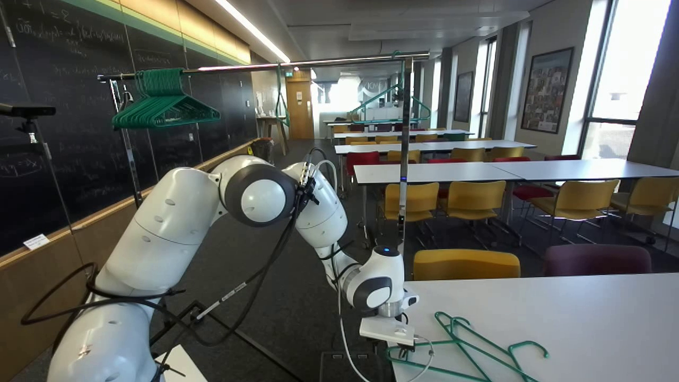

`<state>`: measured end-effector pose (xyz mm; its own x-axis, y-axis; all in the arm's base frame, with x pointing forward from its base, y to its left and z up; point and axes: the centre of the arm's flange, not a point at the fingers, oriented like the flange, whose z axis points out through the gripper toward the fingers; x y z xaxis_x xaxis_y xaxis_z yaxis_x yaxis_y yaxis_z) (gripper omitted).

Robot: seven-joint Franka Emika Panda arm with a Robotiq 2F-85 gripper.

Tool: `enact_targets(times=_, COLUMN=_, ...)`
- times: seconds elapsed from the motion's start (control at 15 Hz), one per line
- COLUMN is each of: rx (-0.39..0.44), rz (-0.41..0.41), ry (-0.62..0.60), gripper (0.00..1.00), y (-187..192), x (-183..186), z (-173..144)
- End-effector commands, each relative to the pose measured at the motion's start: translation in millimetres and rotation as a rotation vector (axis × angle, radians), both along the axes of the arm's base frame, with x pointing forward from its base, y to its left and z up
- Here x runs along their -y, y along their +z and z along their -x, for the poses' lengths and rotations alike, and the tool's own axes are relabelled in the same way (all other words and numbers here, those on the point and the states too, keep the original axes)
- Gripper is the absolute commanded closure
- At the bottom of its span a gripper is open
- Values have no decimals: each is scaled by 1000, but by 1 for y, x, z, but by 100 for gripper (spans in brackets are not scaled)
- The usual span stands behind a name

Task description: Pick up one hanger from the table and put it on the right side of the railing

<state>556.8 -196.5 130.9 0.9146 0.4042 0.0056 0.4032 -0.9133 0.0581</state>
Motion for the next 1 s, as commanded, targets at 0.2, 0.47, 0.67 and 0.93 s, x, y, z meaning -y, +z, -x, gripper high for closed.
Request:
enact_targets(times=0.2, rx=14, rz=19, ry=-6, gripper=0, y=12, x=-2, z=5)
enact_targets(times=0.47, rx=15, rz=21, ry=0, gripper=34, y=14, x=-2, z=6)
enact_targets(times=0.67, rx=21, rz=26, ry=-1, gripper=58, y=18, x=-1, z=6)
enact_targets(times=0.93, rx=22, rz=31, ry=-1, gripper=87, y=20, x=1, z=6)
